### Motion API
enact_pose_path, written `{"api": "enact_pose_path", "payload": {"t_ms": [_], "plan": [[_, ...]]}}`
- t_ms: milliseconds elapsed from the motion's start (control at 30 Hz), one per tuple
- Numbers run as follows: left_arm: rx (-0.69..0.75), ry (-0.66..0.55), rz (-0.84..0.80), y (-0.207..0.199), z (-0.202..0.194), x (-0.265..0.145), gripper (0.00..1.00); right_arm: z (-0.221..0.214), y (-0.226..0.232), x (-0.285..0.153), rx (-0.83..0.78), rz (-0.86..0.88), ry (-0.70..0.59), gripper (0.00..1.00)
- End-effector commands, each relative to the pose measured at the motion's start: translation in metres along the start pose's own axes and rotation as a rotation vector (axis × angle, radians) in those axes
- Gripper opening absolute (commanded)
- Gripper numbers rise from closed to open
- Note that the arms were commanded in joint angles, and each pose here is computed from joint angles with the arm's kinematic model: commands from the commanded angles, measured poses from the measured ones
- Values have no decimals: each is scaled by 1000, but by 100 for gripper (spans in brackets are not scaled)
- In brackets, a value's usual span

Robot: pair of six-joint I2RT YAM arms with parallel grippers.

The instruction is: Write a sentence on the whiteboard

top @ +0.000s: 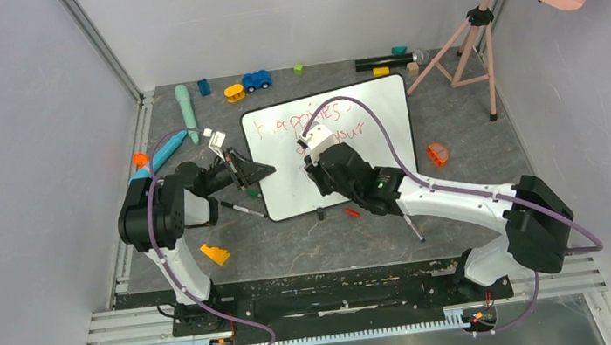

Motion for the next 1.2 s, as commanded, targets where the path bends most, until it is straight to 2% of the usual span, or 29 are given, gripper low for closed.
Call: {"api": "enact_pose_path", "payload": {"t_ms": [0, 1167], "plan": [[153, -37, 2, 2, 12, -2, 2, 14, -3, 4, -6, -24, -29, 0], [152, -37, 2, 2, 11, -2, 2, -3, -26, -2, -4, -103, 23, 0]]}}
Point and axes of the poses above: each gripper's point midway between its finger pads, its own x axis out along the fingers, its own y axis along the line the jaws close on, z = x × y, the point moved 5 cm from there along -x, back along the fingers
